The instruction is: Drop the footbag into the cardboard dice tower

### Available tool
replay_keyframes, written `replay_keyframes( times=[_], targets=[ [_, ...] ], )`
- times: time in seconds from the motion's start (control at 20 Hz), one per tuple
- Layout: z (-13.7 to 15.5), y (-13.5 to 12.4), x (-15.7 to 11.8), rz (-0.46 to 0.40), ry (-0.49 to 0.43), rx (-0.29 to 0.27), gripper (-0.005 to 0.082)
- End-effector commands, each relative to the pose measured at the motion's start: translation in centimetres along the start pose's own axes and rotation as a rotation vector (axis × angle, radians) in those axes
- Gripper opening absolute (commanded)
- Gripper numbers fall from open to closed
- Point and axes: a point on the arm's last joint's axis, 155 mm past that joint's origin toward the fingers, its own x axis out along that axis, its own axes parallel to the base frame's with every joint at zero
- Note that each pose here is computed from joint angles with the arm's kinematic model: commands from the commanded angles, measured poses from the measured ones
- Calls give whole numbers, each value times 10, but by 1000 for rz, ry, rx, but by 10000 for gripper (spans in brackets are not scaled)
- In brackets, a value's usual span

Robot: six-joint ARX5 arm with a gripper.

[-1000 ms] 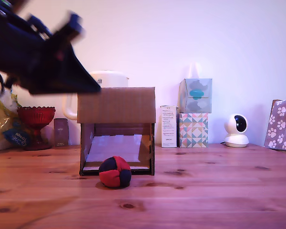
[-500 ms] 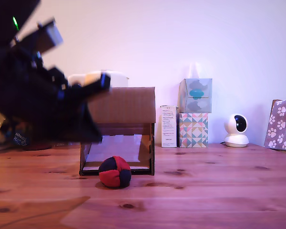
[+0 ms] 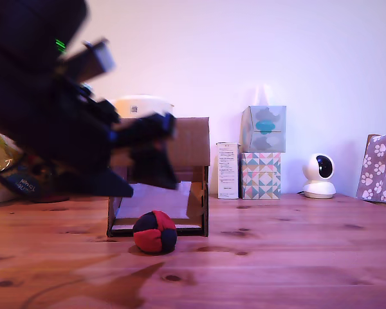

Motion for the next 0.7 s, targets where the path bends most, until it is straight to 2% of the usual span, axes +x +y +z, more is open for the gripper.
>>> replay_keyframes(
  times=[0.0, 0.25, 0.4, 0.5, 0.65],
  targets=[
    [-1, 4, 9, 26, 5, 27, 775],
    [-2, 25, 35, 95, 35, 36, 775],
    [-9, 32, 47, 89, 68, 26, 774],
    [-14, 30, 53, 56, 94, 20, 774],
    [-20, 29, 59, 20, 121, 37, 774]
  ],
)
